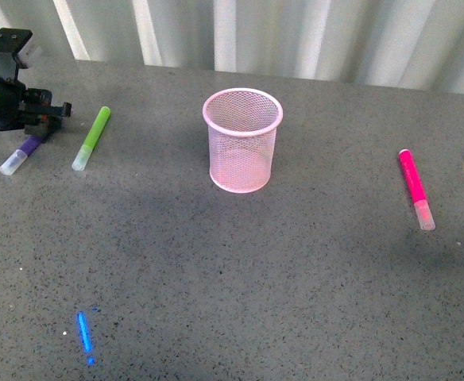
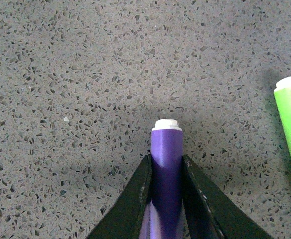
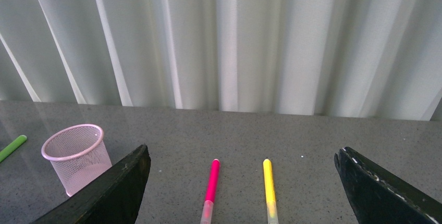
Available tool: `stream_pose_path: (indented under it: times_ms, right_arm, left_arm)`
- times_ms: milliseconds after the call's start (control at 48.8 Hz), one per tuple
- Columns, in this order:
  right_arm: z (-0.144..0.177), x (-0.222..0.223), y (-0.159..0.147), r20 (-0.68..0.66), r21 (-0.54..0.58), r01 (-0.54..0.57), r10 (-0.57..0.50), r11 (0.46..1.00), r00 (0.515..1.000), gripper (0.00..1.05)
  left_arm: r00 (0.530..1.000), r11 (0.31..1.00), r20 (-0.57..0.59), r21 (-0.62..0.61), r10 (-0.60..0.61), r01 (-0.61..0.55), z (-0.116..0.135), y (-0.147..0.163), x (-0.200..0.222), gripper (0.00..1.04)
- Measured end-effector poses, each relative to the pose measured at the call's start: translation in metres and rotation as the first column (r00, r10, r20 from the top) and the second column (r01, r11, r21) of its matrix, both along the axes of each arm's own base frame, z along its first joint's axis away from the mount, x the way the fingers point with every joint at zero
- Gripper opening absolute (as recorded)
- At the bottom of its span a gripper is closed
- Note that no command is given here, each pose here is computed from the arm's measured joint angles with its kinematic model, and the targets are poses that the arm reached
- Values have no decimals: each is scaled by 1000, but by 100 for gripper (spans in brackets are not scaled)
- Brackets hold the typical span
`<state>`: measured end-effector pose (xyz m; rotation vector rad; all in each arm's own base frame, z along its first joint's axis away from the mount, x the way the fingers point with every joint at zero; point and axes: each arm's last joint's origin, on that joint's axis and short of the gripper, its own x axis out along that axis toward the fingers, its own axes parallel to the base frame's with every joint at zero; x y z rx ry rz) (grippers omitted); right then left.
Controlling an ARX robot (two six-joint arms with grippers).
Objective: Insert purple and pink pens into pink cup
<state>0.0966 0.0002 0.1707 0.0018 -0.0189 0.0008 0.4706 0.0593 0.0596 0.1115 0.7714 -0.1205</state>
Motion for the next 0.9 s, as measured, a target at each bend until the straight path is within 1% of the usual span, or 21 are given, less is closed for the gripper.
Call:
stream_pose_path:
  times_ms: [62,185,287,390,472,492,533,554,636,677,697,800,862,903]
  right_arm:
    - [0,0,0,0,0,0,0,1000,1000,98]
    - [0,0,0,0,0,0,0,1000,1000,98]
    - [0,0,0,0,0,0,0,1000,1000,98]
    - [0,0,0,0,0,0,0,1000,1000,98]
    - [0,0,0,0,0,0,0,1000,1000,98]
    - [0,0,0,0,0,0,0,1000,1000,98]
    - [0,0,0,0,0,0,0,1000,1000,98]
    - [0,0,0,0,0,0,0,1000,1000,98]
    - [0,0,0,0,0,0,0,1000,1000,98]
    - [0,0,0,0,0,0,0,1000,1000,98]
    - [0,0,0,0,0,0,0,1000,1000,98]
    - [0,0,0,0,0,0,0,1000,1000,98]
    - [0,0,0,0,0,0,0,1000,1000,98]
    - [0,0,0,0,0,0,0,1000,1000,98]
  left_arm:
    - [1000,1000,6,-5,8,-8,2,0,-2,13]
    - [1000,1000,20,-11,13,-13,4,0,-6,13]
    - [999,999,34,-47,7,-5,9,-1,-10,13]
    - [994,994,112,-106,6,6,34,-4,-16,13]
    - [974,988,226,-152,-3,39,70,-12,-22,13]
    - [964,983,265,-173,-8,56,81,-16,-25,13]
    - [948,977,317,-201,-5,73,96,-22,-30,13]
    - [933,973,360,-212,-9,91,106,-28,-34,13]
    - [876,955,483,-257,-5,147,127,-48,-49,13]
    - [833,941,553,-287,9,180,137,-63,-59,13]
    - [815,934,580,-296,12,198,139,-69,-63,13]
    - [753,899,655,-365,63,243,143,-98,-74,13]
    - [721,877,685,-402,99,263,142,-114,-75,13]
    - [711,865,692,-426,122,266,138,-127,-76,13]
